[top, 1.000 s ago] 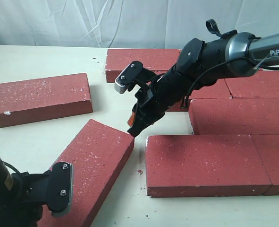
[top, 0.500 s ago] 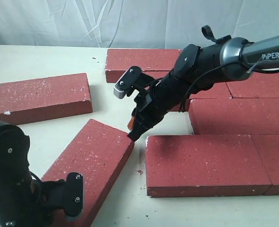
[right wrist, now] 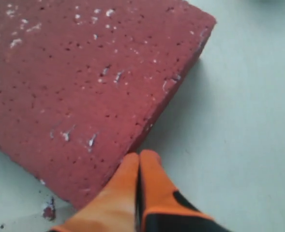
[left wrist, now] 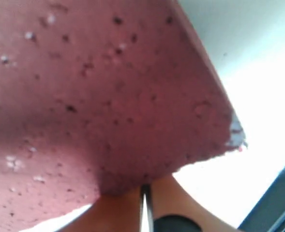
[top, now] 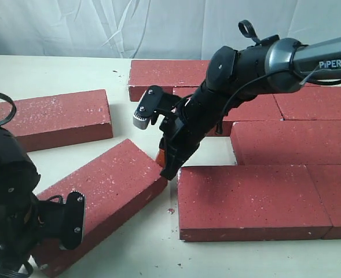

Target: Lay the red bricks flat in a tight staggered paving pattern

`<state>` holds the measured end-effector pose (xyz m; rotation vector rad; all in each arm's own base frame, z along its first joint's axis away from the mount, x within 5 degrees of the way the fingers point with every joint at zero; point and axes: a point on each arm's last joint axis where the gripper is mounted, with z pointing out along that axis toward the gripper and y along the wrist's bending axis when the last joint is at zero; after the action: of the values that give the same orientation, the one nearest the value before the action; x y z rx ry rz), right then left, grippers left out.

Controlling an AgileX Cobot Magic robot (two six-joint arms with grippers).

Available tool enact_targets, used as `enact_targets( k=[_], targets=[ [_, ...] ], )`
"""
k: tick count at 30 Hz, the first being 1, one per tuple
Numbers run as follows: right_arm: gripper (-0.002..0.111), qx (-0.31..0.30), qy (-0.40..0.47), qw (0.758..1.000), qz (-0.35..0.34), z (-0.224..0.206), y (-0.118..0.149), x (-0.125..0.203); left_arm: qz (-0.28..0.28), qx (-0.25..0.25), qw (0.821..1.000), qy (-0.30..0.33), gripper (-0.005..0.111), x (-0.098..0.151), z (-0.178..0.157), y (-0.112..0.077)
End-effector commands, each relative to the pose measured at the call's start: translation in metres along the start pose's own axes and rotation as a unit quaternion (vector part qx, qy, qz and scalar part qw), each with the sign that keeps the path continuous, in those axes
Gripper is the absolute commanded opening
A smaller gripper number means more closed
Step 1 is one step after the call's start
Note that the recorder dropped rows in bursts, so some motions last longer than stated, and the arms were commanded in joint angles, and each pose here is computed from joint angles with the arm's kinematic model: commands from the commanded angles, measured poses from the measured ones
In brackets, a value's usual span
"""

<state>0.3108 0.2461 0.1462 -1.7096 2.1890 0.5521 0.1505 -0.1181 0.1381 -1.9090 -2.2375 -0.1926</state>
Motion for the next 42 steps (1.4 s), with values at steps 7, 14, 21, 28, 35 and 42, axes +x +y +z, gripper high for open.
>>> enact_targets(
  k=[7, 14, 21, 28, 35, 42],
  targets=[
    [-0.001, -0.044, 0.039, 0.998, -0.021, -0.010, 0.011, 0.004, -0.043, -0.178, 0.982, -0.051, 0.000, -0.004, -0.008, 0.039],
    [-0.001, -0.036, 0.041, 0.998, -0.016, -0.010, 0.010, 0.004, -0.096, -0.155, 0.982, 0.043, 0.000, 0.033, -0.003, 0.053],
    [-0.001, -0.027, 0.049, 0.998, -0.011, -0.011, 0.005, 0.008, -0.288, -0.137, 0.948, 0.016, 0.000, 0.064, -0.021, 0.072],
    [-0.001, 0.023, 0.039, 0.998, 0.047, -0.030, -0.004, 0.007, -0.496, -0.001, 0.861, -0.115, 0.000, 0.074, -0.030, 0.080],
    [-0.001, 0.015, 0.022, 0.997, 0.075, -0.024, -0.004, 0.005, -0.619, 0.057, 0.761, -0.184, 0.000, 0.091, -0.021, 0.097],
    [-0.001, 0.039, -0.004, 0.996, 0.084, -0.007, -0.006, -0.002, -0.634, 0.076, 0.746, -0.192, 0.000, 0.088, -0.018, 0.098]
  ],
)
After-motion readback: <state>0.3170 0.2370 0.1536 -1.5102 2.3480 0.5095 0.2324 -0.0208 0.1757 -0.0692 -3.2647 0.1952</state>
